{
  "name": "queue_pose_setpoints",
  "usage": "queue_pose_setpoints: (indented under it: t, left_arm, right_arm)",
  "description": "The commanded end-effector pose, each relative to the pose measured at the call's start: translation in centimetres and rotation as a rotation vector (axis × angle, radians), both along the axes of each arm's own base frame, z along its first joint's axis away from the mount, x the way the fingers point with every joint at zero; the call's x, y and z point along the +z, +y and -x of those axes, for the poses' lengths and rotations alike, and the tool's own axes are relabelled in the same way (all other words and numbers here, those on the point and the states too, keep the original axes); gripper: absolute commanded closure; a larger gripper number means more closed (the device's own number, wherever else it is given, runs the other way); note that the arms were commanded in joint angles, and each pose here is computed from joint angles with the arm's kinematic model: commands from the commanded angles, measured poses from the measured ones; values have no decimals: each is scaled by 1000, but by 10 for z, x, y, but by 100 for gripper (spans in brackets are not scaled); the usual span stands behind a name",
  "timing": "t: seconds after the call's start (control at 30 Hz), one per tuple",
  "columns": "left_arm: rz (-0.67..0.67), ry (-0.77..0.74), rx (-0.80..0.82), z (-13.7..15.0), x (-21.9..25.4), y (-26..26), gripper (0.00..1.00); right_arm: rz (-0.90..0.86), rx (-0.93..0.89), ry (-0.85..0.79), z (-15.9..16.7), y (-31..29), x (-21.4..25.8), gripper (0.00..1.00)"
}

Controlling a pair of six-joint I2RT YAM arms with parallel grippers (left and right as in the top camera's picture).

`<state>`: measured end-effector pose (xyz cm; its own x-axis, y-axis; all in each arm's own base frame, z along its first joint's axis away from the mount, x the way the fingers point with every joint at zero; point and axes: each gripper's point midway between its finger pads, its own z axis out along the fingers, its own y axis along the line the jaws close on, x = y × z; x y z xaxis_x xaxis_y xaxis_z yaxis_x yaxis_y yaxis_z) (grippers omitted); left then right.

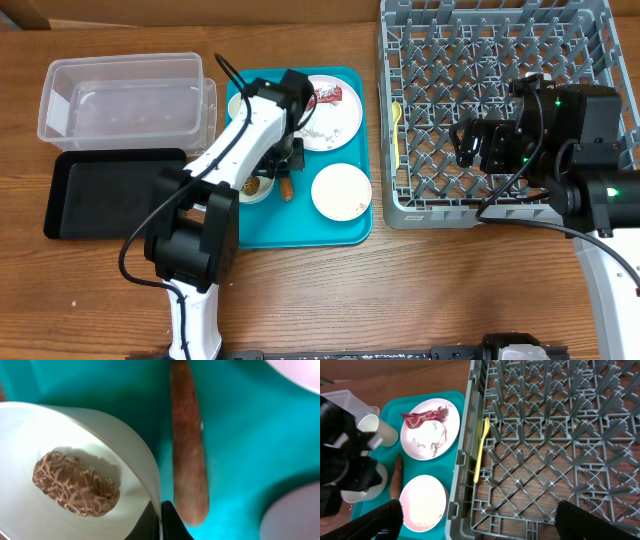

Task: Sort waste into correct bins and load items into the dishwasher
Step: 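Carry the bowl left and tip the brown food onto the black tray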

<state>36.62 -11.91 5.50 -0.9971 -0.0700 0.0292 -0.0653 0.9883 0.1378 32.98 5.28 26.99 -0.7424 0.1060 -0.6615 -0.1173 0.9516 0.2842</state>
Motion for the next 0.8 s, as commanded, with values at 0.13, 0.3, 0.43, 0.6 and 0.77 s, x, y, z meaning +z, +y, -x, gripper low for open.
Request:
queue_pose_setpoints:
  t: [0.13,0.3,0.43,0.6,0.77]
  left_arm:
    - [84,-109,-60,-29,86,-16,96]
    - [199,-112,-93,-21,137,-26,96]
    - [324,-149,-93,-18,172,-16,96]
    - [432,-226,-36,-18,205,24,96]
    - [449,-278,69,-7,220,82,96]
  right_arm:
    - [7,2,-36,-2,0,14,1]
    - [7,2,-35,-2,0,14,0]
    - [7,2,-35,-2,0,14,1]
    - [8,2,-22,0,0,11,1]
    - [8,2,0,4,0,8,1]
